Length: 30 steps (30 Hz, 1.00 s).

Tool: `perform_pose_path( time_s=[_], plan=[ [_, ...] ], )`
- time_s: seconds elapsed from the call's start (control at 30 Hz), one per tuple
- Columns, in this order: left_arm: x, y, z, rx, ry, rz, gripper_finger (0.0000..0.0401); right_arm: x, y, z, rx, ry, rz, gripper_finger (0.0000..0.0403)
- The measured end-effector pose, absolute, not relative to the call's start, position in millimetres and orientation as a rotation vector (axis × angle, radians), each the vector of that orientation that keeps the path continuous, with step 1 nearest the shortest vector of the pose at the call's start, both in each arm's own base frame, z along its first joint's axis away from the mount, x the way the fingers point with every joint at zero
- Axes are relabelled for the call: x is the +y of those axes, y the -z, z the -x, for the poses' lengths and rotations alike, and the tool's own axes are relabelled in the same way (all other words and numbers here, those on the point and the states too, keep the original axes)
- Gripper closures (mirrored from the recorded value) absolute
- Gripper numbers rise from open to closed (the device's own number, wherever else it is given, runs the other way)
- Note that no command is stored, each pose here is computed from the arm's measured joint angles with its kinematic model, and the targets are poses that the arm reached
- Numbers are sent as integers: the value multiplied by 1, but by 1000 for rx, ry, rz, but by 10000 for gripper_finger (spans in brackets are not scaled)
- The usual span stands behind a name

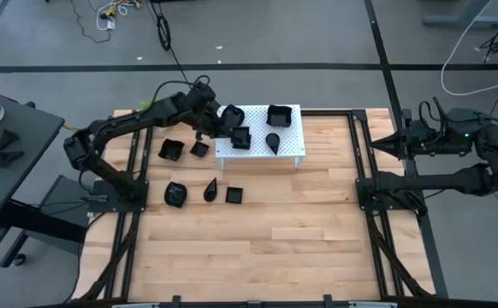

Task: Pick & Place Mini shaped plates
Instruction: Stack the square plate on top of the square plate on the shelf

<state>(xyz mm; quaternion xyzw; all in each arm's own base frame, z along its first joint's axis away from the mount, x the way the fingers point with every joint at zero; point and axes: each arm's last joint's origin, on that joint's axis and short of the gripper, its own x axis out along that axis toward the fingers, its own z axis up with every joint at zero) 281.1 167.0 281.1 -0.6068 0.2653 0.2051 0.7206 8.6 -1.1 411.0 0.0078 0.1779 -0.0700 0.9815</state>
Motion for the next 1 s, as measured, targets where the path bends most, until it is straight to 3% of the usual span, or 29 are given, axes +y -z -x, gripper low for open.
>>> perform_pose_path(
  time_s=[1.0],
  plan=[
    [170,-269,-283,585,-419,1331,388,-1,-411,-9,358,141,-16,383]
  ],
)
